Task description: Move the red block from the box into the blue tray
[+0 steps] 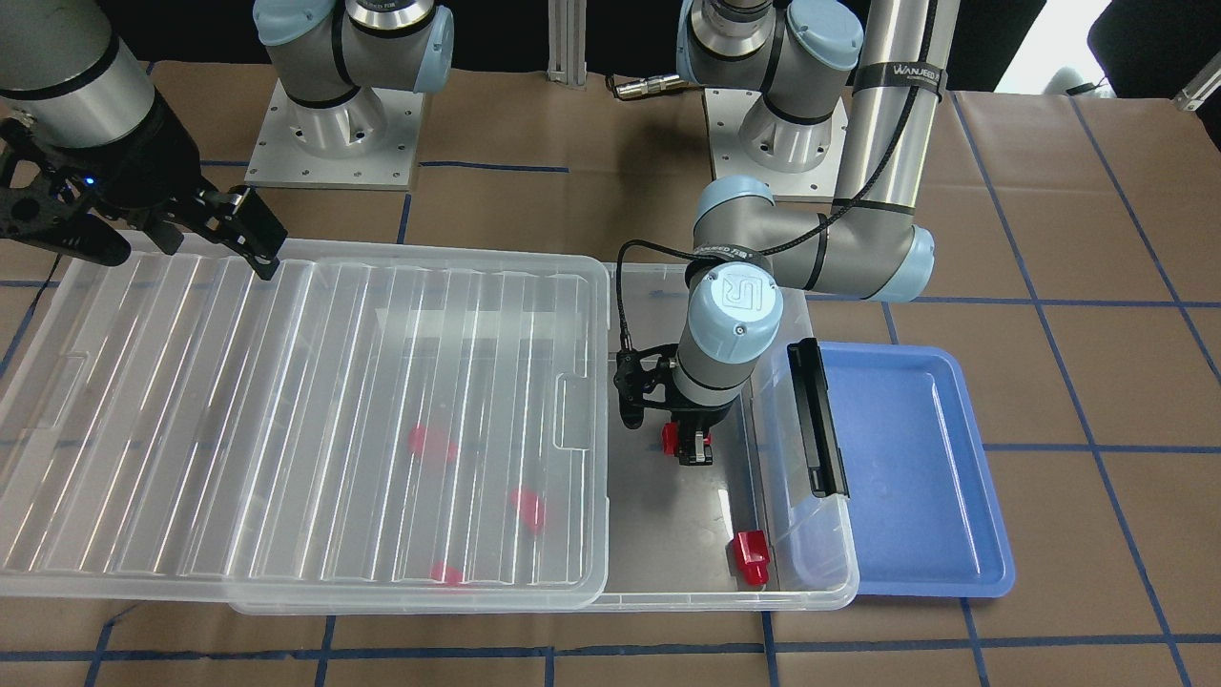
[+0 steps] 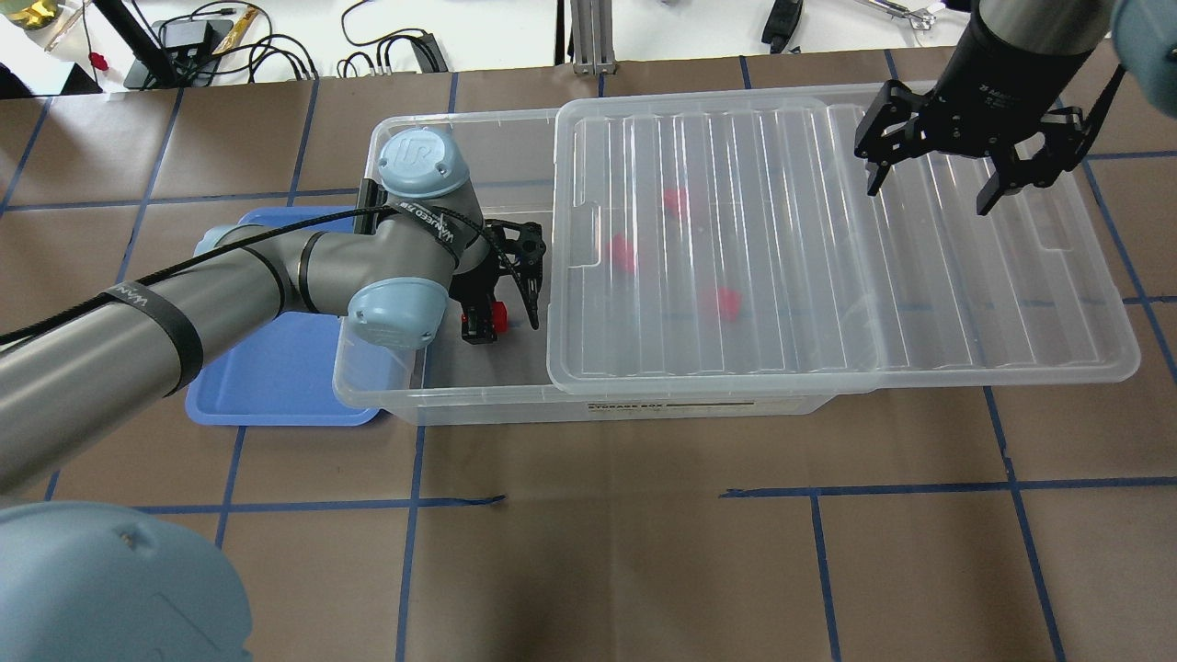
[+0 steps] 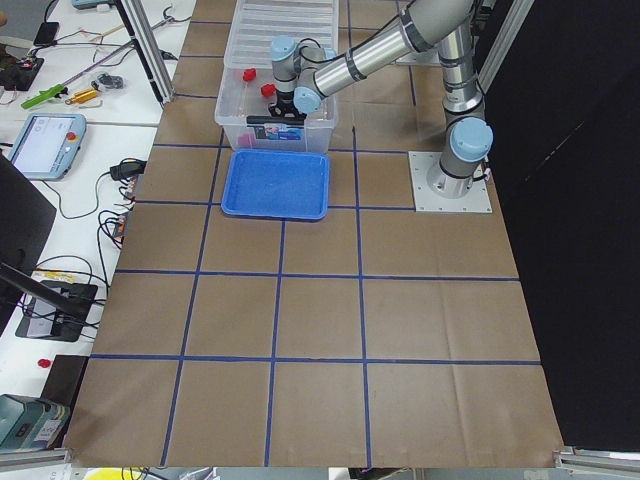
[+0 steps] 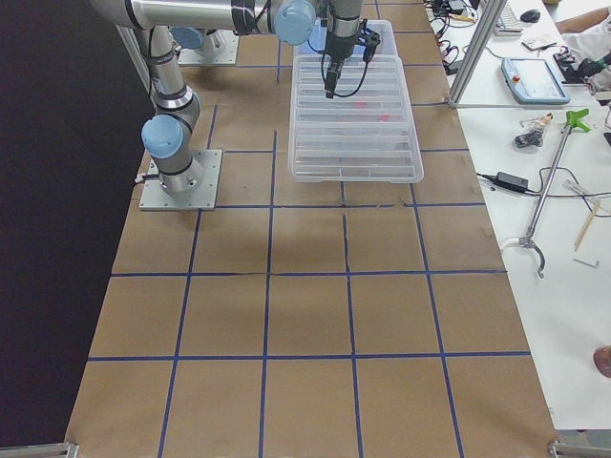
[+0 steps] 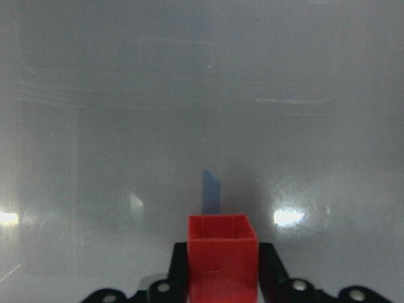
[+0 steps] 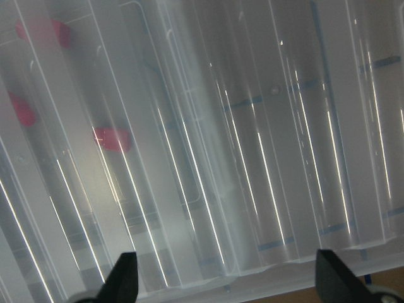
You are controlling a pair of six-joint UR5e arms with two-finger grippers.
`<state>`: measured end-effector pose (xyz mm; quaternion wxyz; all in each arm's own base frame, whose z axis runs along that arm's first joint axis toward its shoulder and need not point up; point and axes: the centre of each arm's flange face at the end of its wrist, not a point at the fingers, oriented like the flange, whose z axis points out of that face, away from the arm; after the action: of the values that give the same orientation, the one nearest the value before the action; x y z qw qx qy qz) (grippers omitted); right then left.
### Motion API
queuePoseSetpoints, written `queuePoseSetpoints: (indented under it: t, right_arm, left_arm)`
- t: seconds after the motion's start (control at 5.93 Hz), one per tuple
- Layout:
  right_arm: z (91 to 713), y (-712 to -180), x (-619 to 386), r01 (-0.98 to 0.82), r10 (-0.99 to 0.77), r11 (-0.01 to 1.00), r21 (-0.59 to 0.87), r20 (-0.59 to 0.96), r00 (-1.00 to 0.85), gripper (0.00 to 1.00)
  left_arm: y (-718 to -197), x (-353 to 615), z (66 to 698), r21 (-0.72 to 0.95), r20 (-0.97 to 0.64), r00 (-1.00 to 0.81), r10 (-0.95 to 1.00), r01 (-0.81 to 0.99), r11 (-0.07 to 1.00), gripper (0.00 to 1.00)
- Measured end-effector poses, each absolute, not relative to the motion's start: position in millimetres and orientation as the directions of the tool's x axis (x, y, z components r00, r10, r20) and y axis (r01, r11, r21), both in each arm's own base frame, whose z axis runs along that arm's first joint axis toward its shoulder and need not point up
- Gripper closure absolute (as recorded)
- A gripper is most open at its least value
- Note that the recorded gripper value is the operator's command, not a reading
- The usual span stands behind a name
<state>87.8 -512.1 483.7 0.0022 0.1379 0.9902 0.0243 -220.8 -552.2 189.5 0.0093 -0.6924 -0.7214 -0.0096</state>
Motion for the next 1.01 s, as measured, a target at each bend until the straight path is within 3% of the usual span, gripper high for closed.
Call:
queuePoseSetpoints:
  t: [0.34, 1.01]
  right_arm:
    - [485.9, -505.5, 111.6, 0.258, 0.258, 0.965, 0.044, 0.002, -0.966, 0.00]
    - [486.0, -504.4, 122.3, 0.232, 0.232, 0.972, 0.041, 0.004, -0.973, 0.00]
  left_arm:
    - [-561.8, -212.2, 222.2, -0.004, -0.021, -0.059, 0.998, 0.998, 0.059, 0.97]
    - [-582.9, -142.2, 391.1, 0.008, -0.015, -0.156, 0.988, 0.988, 0.156, 0.97]
